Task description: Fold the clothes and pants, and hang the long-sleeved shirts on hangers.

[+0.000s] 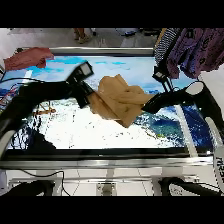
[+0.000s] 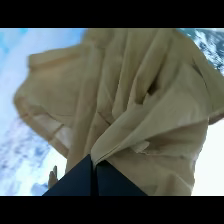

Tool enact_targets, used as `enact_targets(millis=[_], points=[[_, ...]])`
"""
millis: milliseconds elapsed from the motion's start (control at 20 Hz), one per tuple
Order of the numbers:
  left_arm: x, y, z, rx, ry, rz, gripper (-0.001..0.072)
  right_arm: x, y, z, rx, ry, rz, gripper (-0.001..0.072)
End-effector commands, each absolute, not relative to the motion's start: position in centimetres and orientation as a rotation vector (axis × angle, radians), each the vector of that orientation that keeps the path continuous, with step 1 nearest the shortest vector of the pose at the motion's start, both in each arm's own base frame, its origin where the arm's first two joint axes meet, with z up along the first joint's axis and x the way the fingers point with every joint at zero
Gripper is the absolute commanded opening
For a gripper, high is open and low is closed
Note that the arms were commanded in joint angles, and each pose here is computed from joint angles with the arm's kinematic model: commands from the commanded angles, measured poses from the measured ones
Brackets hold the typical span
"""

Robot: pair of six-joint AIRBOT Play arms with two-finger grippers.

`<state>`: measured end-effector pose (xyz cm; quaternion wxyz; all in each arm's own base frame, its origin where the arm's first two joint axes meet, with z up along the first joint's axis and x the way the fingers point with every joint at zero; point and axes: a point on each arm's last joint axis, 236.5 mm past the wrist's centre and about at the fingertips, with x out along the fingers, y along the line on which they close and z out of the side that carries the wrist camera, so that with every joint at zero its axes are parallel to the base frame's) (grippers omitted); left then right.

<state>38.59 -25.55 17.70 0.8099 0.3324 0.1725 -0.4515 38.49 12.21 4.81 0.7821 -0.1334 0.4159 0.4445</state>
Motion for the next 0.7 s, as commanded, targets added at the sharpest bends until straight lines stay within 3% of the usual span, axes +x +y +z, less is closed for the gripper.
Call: enact_targets(millis=[0, 300, 650], points=[[38.6, -23.5, 20.8, 0.71, 0.311, -0.892, 0.0022, 37.4, 15.2, 3.0, -0.241, 0.851, 1.065, 0.057], [39.0, -23.7, 19.8, 0.703, 0.335, -0.9, 0.0022, 35.0, 23.5, -2.0, -0.251, 0.842, 1.17, 0.057], [39.0, -23.7, 19.8, 0.705, 0.334, -0.899, 0.0023, 38.2, 28.4, -3.2, -0.21, 0.714, 1.093, 0.057]])
